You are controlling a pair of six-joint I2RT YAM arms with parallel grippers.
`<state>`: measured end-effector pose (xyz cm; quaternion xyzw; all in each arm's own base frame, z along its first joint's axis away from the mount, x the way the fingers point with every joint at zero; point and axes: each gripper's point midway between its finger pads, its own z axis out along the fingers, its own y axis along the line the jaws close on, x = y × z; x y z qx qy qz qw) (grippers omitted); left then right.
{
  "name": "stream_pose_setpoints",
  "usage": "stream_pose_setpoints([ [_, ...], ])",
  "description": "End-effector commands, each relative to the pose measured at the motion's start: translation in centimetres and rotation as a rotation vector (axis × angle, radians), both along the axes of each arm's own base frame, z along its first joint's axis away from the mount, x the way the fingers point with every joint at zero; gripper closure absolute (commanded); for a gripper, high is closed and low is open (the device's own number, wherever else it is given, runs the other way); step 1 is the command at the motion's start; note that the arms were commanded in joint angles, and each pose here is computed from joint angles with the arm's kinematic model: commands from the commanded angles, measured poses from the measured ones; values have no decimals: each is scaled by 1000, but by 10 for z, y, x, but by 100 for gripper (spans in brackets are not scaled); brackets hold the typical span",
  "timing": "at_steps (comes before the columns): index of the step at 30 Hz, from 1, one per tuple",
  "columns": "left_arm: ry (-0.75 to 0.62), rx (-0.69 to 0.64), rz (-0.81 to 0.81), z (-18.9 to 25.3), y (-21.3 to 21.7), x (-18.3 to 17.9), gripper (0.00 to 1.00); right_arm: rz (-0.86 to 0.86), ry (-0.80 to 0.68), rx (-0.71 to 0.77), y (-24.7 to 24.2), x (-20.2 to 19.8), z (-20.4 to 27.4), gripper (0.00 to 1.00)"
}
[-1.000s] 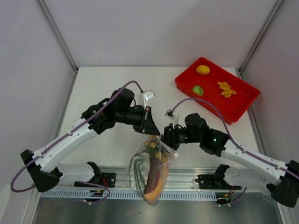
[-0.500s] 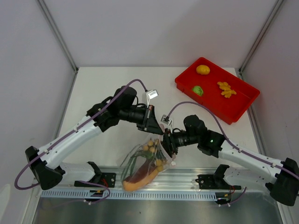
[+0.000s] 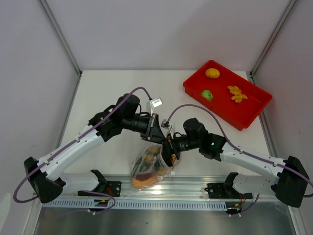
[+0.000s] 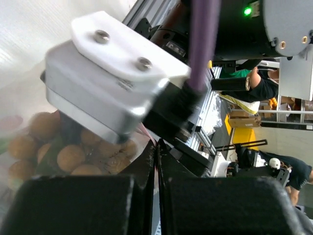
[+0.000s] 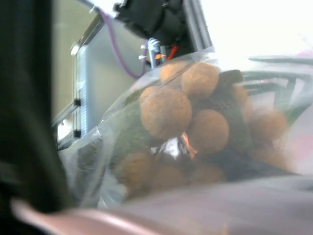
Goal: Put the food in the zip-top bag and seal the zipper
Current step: Place the fake fruit in the zipper food storage bag.
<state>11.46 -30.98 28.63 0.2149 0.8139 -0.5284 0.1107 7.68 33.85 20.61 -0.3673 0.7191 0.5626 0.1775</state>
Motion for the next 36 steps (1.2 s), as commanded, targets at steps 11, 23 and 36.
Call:
stream_pose_setpoints([
  [11,-123,-102,41,30,0,7,99,-398,-42,-153,-49,28,33,3],
  [23,-103,-75,83,23,-7,22,99,-505,-35,-110,-77,23,84,13],
  [36,-54,-163,40,34,-17,17,99,-831,-32,31,-86,72,105,55],
])
